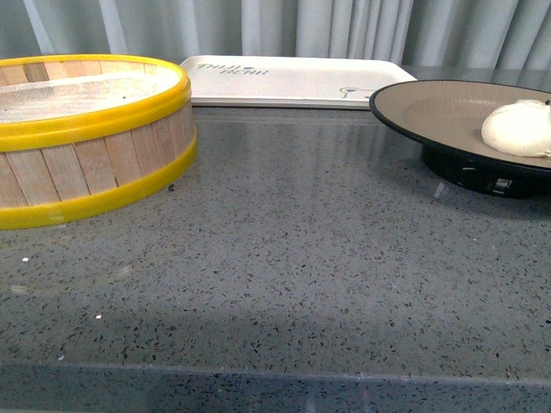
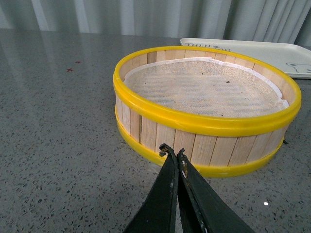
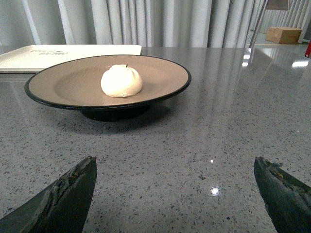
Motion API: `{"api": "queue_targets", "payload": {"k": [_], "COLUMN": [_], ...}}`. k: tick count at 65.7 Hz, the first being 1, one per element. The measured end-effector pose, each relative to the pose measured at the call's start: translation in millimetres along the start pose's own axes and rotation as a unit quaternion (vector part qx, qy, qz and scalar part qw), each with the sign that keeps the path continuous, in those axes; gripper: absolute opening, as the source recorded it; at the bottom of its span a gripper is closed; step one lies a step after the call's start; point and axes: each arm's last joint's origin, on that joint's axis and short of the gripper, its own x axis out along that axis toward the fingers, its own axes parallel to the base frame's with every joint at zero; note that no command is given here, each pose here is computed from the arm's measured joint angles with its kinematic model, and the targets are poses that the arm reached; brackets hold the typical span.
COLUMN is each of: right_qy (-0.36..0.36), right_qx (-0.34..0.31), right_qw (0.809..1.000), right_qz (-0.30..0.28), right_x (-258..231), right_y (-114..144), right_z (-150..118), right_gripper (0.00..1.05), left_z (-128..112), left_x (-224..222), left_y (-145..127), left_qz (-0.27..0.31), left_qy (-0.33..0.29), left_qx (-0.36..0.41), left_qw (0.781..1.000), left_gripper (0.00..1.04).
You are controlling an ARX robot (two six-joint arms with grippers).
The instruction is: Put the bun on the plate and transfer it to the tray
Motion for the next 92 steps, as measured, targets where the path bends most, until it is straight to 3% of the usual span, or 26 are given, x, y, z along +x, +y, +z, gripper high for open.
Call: {"api": "queue_targets", "payload": {"k": [47,88,92], "right_qy": [0.0,0.0,0.0], "right_qx": [0.0,0.0,0.0], "right_qw": [1.0,1.0,1.0], "right_qz": [0.0,0.0,0.0], "right_x": [0.0,0.0,0.0], "right_y": [0.0,0.0,0.0], "right_z": [0.0,0.0,0.0], "right_gripper": [0.96,0.96,0.96], "left_z": [-25.1,-26.8,-26.9], "left_x": [-21.8,-41.3,-41.3], "left_y": [0.0,0.1,0.1], "left_qz": [0.0,0.0,0.0], "left_qy": [0.0,-0.012,-0.012], "left_qx": [0.0,0.0,0.0], "left_qw": [1.0,1.0,1.0], "left_gripper": [0.04,0.04,0.12]}}
